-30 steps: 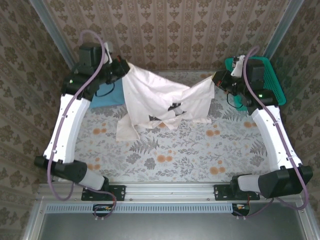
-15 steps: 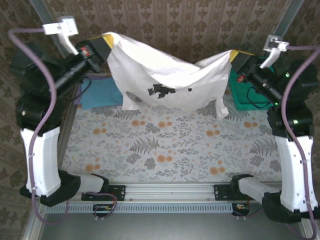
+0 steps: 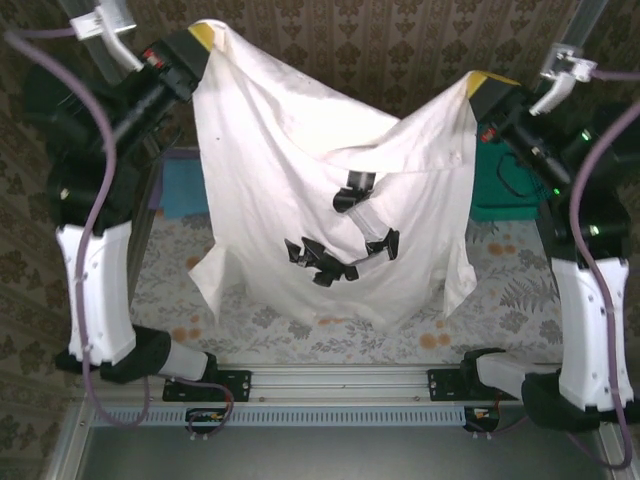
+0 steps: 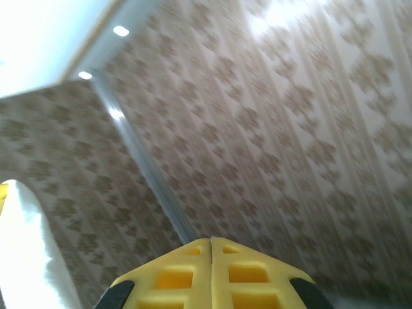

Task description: Fold and stack the t-shirts

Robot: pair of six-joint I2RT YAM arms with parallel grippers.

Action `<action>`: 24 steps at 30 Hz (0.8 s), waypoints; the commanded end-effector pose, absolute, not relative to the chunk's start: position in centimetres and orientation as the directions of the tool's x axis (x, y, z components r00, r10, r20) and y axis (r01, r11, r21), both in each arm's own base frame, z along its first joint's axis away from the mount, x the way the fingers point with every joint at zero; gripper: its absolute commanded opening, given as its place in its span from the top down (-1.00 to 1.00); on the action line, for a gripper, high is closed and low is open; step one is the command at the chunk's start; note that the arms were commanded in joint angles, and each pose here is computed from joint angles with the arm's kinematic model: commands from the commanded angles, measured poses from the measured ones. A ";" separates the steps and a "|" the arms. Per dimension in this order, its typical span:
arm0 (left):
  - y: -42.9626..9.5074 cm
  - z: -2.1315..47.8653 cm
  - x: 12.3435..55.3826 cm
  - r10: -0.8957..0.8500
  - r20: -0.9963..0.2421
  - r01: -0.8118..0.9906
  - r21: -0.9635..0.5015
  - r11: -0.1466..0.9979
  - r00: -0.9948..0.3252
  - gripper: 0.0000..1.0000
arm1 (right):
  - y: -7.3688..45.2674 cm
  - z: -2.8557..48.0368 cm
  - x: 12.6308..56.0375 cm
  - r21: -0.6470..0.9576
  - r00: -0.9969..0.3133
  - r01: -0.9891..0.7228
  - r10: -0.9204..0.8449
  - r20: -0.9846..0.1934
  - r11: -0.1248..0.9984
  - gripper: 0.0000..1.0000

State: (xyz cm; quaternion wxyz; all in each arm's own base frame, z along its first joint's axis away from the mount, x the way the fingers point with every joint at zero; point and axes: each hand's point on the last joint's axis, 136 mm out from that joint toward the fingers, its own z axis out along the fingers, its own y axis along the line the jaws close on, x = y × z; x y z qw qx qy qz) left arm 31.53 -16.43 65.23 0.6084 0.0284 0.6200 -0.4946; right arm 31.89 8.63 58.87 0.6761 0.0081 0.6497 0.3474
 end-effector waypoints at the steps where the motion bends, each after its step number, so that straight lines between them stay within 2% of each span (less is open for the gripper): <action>1: -16.6 53.5 42.6 -0.611 -0.586 0.306 -0.807 0.506 -0.532 1.00 | 7.4 46.2 40.9 0.577 -0.407 -0.140 0.484 -0.774 0.805 1.00; 3: -15.9 46.0 47.7 -0.625 -0.491 0.112 -0.831 0.545 -0.606 0.99 | 7.5 39.6 44.8 0.581 -0.535 -0.024 0.480 -0.695 0.814 1.00; 4: -15.2 41.9 50.2 -0.634 -0.456 0.008 -0.816 0.578 -0.624 0.75 | 7.3 36.3 46.7 0.568 -0.589 0.034 0.476 -0.653 0.822 1.00; 5: -14.2 37.7 52.4 -0.648 -0.422 -0.104 -0.784 0.612 -0.633 0.32 | 7.1 32.8 48.7 0.542 -0.635 0.093 0.469 -0.614 0.835 0.98; 6: -13.2 34.4 53.9 -0.666 -0.387 -0.200 -0.752 0.629 -0.637 0.15 | 6.9 29.7 50.3 0.527 -0.674 0.140 0.470 -0.570 0.838 0.89; 7: -12.4 32.0 55.7 -0.647 -0.417 -0.233 -0.697 0.678 -0.638 0.04 | 6.7 27.0 52.1 0.517 -0.705 0.172 0.472 -0.530 0.838 0.70; 8: -11.5 29.9 56.7 -0.648 -0.419 -0.298 -0.641 0.707 -0.636 -0.18 | 6.0 24.7 53.5 0.492 -0.731 0.216 0.474 -0.492 0.843 0.35; 9: -11.1 29.2 57.2 -0.665 -0.396 -0.334 -0.635 0.696 -0.633 -0.47 | 5.6 23.2 54.3 0.470 -0.756 0.249 0.473 -0.453 0.847 0.12; 10: -11.7 29.6 58.1 -0.660 -0.399 -0.300 -0.660 0.689 -0.637 -0.90 | 5.5 22.7 54.9 0.478 -0.782 0.250 0.466 -0.413 0.842 0.01; 11: -11.8 30.3 58.3 -0.654 -0.424 -0.283 -0.658 0.698 -0.627 -1.00 | 6.0 23.1 55.0 0.498 -0.805 0.230 0.451 -0.386 0.836 -0.07; 14: -11.4 31.8 56.7 -0.609 -0.499 -0.273 -0.589 0.760 -0.617 -1.00 | 7.1 25.1 54.4 0.503 -0.824 0.165 0.399 -0.403 0.848 -0.37; 16: -11.7 32.2 54.2 -0.541 -0.547 -0.257 -0.511 0.820 -0.639 -1.00 | 7.5 25.7 52.8 0.504 -0.840 0.137 0.369 -0.397 0.853 -0.43; 19: -13.6 29.4 49.4 -0.411 -0.578 -0.211 -0.382 0.900 -0.705 -1.00 | 8.4 24.9 49.8 0.543 -0.855 0.105 0.355 -0.379 0.833 -0.54; 23: -17.6 23.2 42.0 -0.260 -0.455 -0.103 -0.340 0.935 -0.852 -0.90 | 9.8 21.2 44.4 0.615 -0.883 0.128 0.372 -0.286 0.778 -0.55; 24: -19.2 21.4 40.0 -0.208 -0.401 -0.062 -0.347 0.936 -0.892 -0.80 | 10.7 20.0 43.0 0.639 -0.897 0.129 0.364 -0.251 0.758 -0.49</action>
